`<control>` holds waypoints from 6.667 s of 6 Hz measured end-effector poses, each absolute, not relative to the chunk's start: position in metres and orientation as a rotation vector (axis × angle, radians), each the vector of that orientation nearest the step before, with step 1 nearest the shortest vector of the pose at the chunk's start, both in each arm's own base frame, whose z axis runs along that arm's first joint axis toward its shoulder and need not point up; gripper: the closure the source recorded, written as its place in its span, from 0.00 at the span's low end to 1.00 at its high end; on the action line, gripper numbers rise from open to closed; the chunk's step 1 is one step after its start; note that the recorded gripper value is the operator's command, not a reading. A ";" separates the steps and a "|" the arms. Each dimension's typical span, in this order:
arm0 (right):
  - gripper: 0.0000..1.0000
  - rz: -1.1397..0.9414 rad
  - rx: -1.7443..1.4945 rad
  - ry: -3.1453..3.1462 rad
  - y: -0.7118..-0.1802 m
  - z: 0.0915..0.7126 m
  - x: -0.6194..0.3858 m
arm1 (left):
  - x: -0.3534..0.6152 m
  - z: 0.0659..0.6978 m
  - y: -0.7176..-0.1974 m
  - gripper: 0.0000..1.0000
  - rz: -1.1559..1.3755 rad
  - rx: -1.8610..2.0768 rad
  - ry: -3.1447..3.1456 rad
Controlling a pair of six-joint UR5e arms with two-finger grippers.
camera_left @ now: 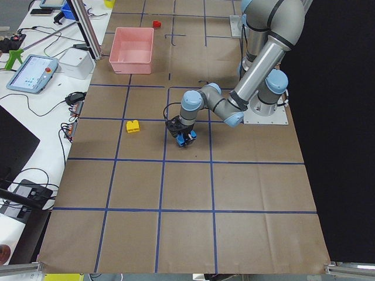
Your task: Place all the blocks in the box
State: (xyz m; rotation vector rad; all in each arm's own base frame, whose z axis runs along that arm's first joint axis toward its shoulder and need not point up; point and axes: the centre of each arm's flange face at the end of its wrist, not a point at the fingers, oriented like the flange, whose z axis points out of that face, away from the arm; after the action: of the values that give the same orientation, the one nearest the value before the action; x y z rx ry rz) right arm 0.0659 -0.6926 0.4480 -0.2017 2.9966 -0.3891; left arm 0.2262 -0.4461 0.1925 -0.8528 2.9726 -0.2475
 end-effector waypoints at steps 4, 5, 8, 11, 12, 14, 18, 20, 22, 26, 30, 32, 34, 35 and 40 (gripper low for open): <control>0.01 -0.488 -0.209 2.834 -0.745 0.357 0.296 | 0.228 0.322 -0.506 0.90 -0.217 -0.745 3.040; 0.00 -0.506 -0.219 2.825 -0.747 0.351 0.307 | 0.210 0.380 -0.532 0.89 -0.146 -0.670 3.091; 0.00 -0.516 -0.223 2.838 -0.746 0.353 0.302 | 0.117 0.469 -0.579 0.89 -0.131 -0.388 3.152; 0.01 -0.347 -0.267 3.000 -0.721 0.432 0.173 | -0.032 0.470 -0.645 0.90 -0.174 -0.117 3.178; 0.01 -0.307 -0.227 3.068 -0.703 0.452 0.118 | -0.086 0.460 -0.670 0.90 -0.173 -0.075 3.185; 0.01 -0.291 -0.156 3.143 -0.676 0.411 0.043 | -0.209 0.424 -0.707 0.89 -0.177 0.008 3.198; 0.01 -0.426 -0.148 3.147 -0.666 0.244 0.028 | -0.329 0.305 -0.739 0.74 -0.243 0.110 3.154; 0.01 -0.352 -0.165 3.145 -0.655 0.199 0.037 | -0.329 0.296 -0.748 0.00 -0.314 0.111 3.148; 0.02 -0.302 -0.168 3.149 -0.636 0.175 0.041 | -0.328 0.310 -0.750 0.00 -0.387 0.092 3.152; 0.76 -0.320 -0.163 3.145 -0.637 0.181 0.037 | -0.177 0.417 -0.744 0.00 -0.333 -0.151 3.164; 0.97 -0.275 -0.177 3.152 -0.654 0.253 0.035 | 0.095 0.412 -0.714 0.00 -0.173 -0.641 3.087; 0.96 -0.235 -0.208 3.130 -0.674 0.340 0.086 | 0.167 0.376 -0.714 0.00 -0.133 -0.779 3.055; 0.96 -0.262 0.018 3.043 -0.669 0.376 0.207 | 0.171 0.314 -0.723 0.00 -0.100 -0.945 3.008; 0.95 -0.313 0.064 2.916 -0.675 0.365 0.266 | 0.167 0.279 -0.720 0.00 -0.088 -0.968 3.002; 0.00 -0.421 0.000 2.782 -0.698 0.317 0.336 | 0.162 0.193 -0.713 0.01 -0.208 -0.955 2.991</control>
State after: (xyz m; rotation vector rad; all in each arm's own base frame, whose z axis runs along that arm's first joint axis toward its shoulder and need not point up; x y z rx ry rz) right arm 0.3363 -0.6980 0.3166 0.0002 2.7821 -0.4214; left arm 0.1621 -0.7126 0.1926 -0.9548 2.9906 -0.2085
